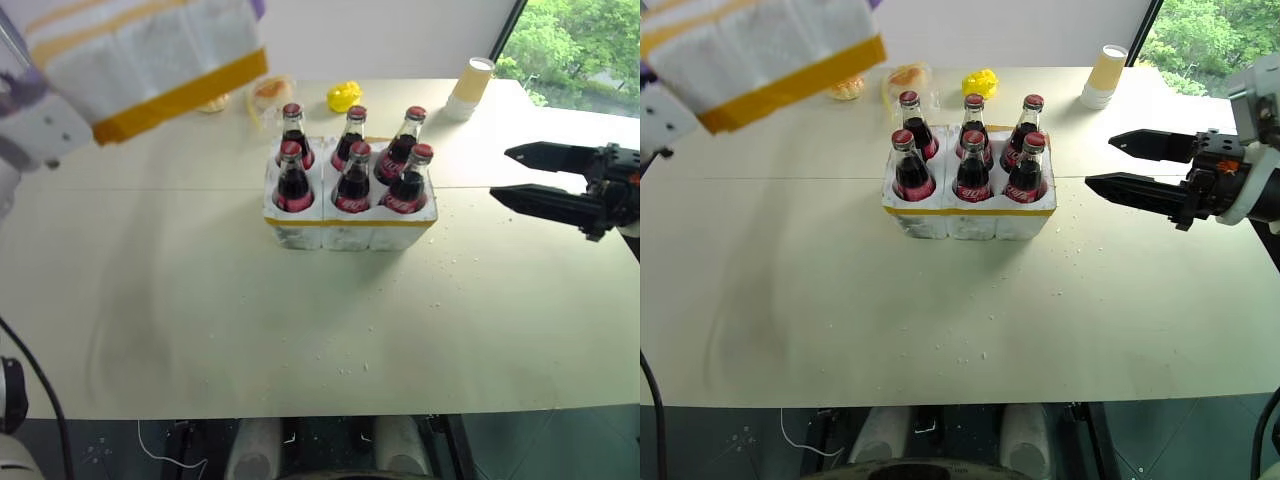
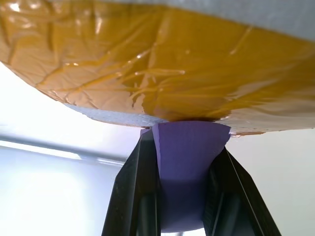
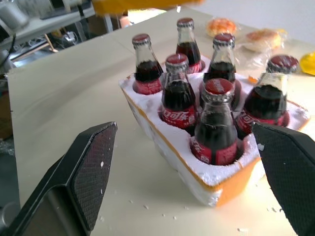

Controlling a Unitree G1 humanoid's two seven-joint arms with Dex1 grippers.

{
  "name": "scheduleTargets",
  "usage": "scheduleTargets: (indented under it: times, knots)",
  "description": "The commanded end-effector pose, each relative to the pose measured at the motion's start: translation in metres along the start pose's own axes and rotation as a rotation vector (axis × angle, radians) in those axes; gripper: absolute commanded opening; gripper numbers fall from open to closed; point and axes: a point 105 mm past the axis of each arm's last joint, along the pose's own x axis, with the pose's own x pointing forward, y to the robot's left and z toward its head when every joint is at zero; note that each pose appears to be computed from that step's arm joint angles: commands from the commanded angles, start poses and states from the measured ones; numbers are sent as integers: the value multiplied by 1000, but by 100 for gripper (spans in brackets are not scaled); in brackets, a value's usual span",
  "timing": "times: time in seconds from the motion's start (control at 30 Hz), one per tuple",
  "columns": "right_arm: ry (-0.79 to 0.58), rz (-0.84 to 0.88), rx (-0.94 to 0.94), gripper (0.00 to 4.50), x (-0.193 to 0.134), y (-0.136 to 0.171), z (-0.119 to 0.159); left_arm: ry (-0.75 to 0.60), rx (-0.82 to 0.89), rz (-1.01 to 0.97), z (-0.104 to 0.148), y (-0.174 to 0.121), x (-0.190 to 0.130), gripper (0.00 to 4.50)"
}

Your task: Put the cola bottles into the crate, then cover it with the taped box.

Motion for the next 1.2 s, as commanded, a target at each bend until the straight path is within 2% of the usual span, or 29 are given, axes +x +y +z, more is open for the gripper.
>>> scheduleTargets:
  times: [0.03, 0.17, 0.27, 0.37, 0.57, 0.73, 1.03, 1.2]
  knots:
    - [-35, -51, -54, 450, -11, -2, 12, -166, -47, 35, 52, 27, 16, 42]
    - [-35, -82, -48, 450, -16, -2, 8, -347, -56, -53, 107, 16, 25, 42]
    - [-39, -110, -44, 450, -19, -2, 5, -438, -68, -103, 136, 4, 25, 42]
    - [-44, -132, -42, 450, -22, -2, 3, -496, -43, -154, 154, -9, 22, 42]
    - [-59, -157, -38, 450, -25, -2, 2, -552, 2, -224, 172, -34, 15, 42]
    - [-72, -172, -35, 450, -25, -3, 2, -555, 109, -266, 180, -50, 7, 42]
    - [-87, -173, -34, 450, -22, -6, 3, -512, 209, -300, 174, -70, -3, 42]
    - [-60, -163, -37, 450, -20, -9, -2, -478, 181, -331, 166, -79, -11, 281]
